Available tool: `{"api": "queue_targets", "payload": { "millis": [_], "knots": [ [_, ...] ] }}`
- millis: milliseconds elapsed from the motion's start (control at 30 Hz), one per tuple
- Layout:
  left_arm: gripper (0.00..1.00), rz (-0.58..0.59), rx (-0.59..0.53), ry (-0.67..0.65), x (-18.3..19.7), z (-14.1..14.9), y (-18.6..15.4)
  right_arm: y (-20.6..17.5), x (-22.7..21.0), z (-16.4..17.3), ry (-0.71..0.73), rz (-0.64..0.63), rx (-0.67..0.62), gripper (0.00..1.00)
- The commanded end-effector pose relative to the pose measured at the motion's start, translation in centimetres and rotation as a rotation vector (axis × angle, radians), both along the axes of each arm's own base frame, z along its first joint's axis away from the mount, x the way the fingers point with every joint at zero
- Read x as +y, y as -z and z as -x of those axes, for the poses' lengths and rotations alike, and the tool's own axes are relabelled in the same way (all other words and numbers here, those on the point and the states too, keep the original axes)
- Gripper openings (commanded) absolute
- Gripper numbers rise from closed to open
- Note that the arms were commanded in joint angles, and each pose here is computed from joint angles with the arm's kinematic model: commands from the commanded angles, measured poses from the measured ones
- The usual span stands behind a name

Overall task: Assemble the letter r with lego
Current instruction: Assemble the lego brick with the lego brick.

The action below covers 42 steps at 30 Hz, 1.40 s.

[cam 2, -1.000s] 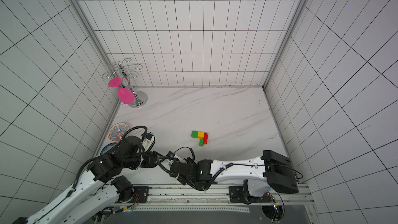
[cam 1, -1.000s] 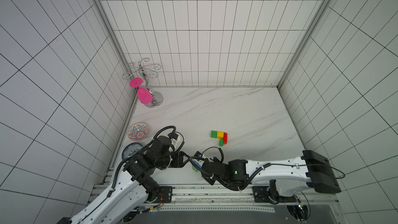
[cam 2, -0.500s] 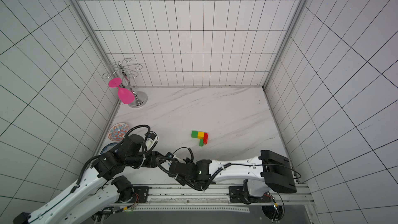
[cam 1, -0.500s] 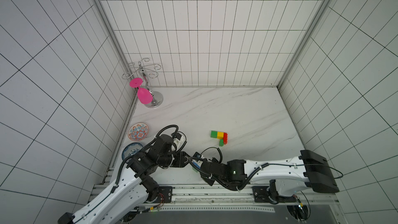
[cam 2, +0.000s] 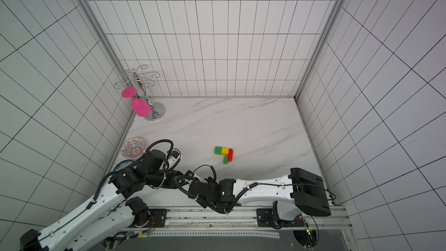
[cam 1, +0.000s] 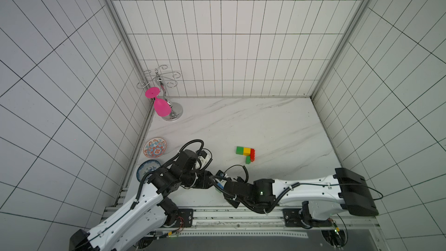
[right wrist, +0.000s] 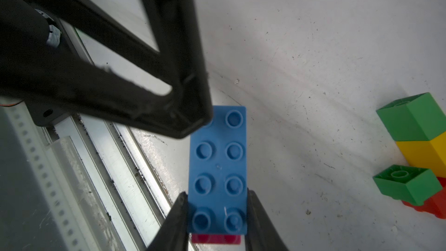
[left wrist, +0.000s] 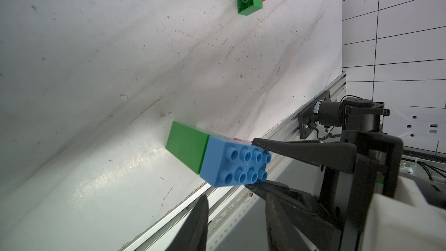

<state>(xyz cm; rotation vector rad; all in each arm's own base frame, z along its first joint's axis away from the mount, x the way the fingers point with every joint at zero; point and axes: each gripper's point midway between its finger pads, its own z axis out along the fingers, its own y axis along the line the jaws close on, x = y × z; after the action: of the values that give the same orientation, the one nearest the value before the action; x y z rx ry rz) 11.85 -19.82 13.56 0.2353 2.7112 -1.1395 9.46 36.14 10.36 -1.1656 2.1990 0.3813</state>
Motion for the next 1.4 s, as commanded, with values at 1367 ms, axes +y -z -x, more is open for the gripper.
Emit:
{"api": "queue_targets", "payload": {
  "millis": [1367],
  "knots": [
    [0.07,-0.133,0.092,-0.115,-0.9,-0.5,5.8,-2.4,0.6,-0.6,0.03,-0.018,-0.001,0.25]
  ]
}}
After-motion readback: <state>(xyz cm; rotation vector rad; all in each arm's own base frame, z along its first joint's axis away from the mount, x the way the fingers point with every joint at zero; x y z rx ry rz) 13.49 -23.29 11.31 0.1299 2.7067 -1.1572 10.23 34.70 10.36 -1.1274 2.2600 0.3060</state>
